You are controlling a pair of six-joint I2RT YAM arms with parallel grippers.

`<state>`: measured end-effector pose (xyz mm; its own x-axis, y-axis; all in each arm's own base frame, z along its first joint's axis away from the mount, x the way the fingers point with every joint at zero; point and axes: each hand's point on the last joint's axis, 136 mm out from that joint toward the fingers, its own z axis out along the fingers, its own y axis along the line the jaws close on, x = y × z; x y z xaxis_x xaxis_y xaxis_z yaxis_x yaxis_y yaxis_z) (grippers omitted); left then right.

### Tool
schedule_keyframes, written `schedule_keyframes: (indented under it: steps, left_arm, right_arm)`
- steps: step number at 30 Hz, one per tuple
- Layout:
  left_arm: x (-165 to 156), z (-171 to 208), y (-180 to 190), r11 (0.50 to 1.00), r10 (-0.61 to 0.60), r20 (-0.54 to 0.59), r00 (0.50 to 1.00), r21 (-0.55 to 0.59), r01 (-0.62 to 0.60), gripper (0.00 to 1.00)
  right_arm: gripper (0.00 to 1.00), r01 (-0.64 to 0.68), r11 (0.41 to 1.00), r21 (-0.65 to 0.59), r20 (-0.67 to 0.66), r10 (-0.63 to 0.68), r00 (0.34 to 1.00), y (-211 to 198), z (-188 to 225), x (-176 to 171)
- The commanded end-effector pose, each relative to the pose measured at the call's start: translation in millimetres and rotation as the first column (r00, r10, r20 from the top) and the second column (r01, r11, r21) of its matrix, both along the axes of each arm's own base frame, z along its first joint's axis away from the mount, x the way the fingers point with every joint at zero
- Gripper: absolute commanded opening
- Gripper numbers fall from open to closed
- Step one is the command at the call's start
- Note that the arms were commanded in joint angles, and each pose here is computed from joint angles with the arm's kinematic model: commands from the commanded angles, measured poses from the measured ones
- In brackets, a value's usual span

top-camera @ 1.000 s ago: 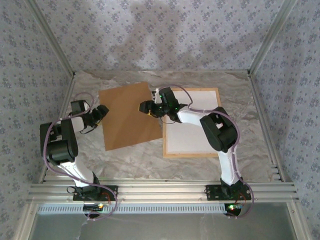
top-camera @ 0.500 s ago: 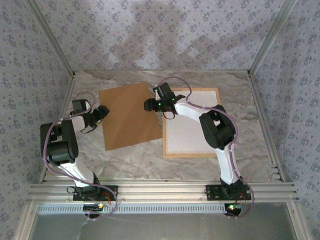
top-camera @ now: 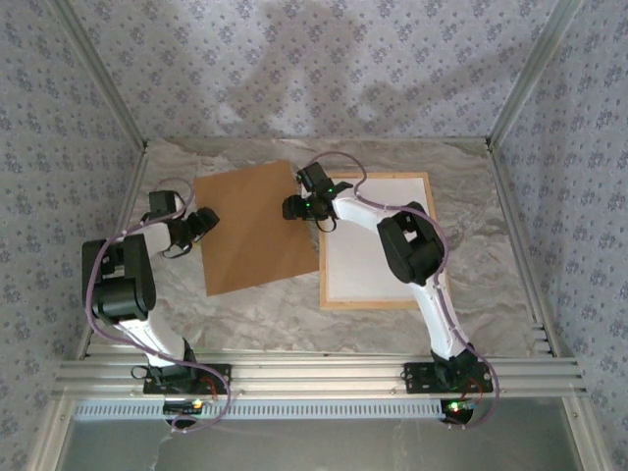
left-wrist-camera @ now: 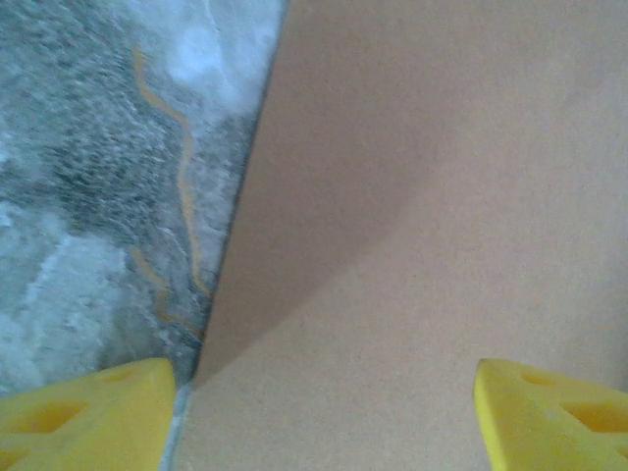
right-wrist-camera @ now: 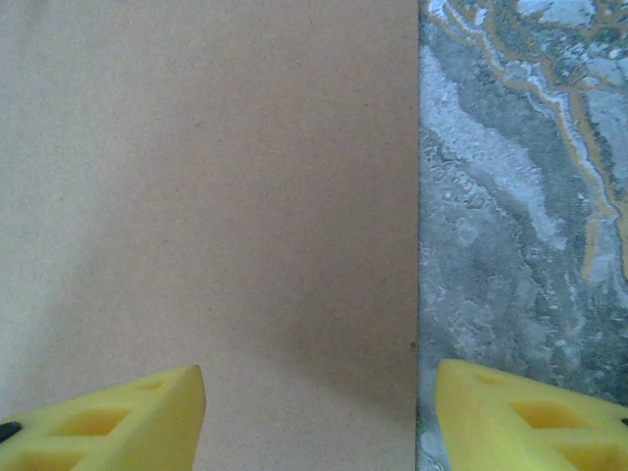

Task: Put the photo into the frame

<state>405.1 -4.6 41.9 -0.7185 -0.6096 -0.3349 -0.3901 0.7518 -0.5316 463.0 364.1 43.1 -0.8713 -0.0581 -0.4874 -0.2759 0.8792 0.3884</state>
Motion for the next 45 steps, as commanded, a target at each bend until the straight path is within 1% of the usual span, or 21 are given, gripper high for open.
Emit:
schedule_keyframes:
  steps: [1, 9, 12, 15, 17, 20, 23, 28, 35, 40, 45]
  left_arm:
    - [-6.4, -8.4, -9.3, 0.999, -0.043, -0.048, 0.998, -0.001, 0.043, 0.80]
    - [-9.7, -14.0, -21.6, 0.997, -0.074, -0.059, 0.996, -0.009, 0.074, 0.80]
    - [-10.0, -15.5, -23.0, 0.997, -0.077, -0.060, 0.995, -0.011, 0.076, 0.80]
    - [-11.7, -19.1, -24.3, 0.997, -0.077, -0.064, 0.995, -0.022, 0.076, 0.79]
    - [-12.4, -21.2, -26.4, 0.996, -0.080, -0.063, 0.995, -0.035, 0.078, 0.80]
    - [-12.9, -24.0, -29.0, 0.996, -0.083, -0.062, 0.995, -0.051, 0.080, 0.80]
    - [-12.4, -25.2, -29.7, 0.995, -0.084, -0.063, 0.994, -0.056, 0.081, 0.79]
    - [-12.6, -25.5, -29.0, 0.995, -0.083, -0.064, 0.994, -0.055, 0.080, 0.79]
    - [-11.7, -24.9, -29.3, 0.995, -0.085, -0.060, 0.995, -0.054, 0.082, 0.79]
    - [-13.3, -24.9, -29.4, 0.995, -0.085, -0.062, 0.994, -0.055, 0.082, 0.79]
    - [-13.3, -23.8, -29.7, 0.995, -0.084, -0.056, 0.995, -0.057, 0.080, 0.79]
  right_arm:
    - [0.65, -0.001, 0.999, -0.038, -0.092, -0.003, 0.996, -4.9, -23.2, -12.9]
    - [0.65, -0.021, 1.000, -0.016, -0.154, 0.018, 0.988, 4.5, -25.3, -23.3]
    - [0.65, -0.044, 0.998, 0.038, -0.178, 0.050, 0.983, 16.1, -19.1, -29.0]
    - [0.63, -0.083, 0.988, 0.131, -0.198, 0.108, 0.974, 30.0, -7.5, -37.1]
    - [0.62, -0.104, 0.977, 0.184, -0.183, 0.139, 0.973, 34.9, 4.8, -37.4]
    - [0.59, -0.140, 0.950, 0.278, -0.145, 0.185, 0.972, 41.7, 26.0, -35.6]
    - [0.54, -0.179, 0.915, 0.361, -0.109, 0.232, 0.967, 45.4, 46.7, -36.0]
    - [0.47, -0.239, 0.872, 0.427, -0.045, 0.285, 0.957, 41.4, 75.1, -44.0]
    - [0.40, -0.286, 0.813, 0.507, -0.003, 0.334, 0.943, 37.4, 95.8, -59.0]
    - [0.39, -0.265, 0.774, 0.575, 0.008, 0.319, 0.948, 35.5, 105.4, -62.8]
    - [0.38, -0.247, 0.720, 0.648, 0.083, 0.256, 0.963, 36.0, 129.5, -55.1]
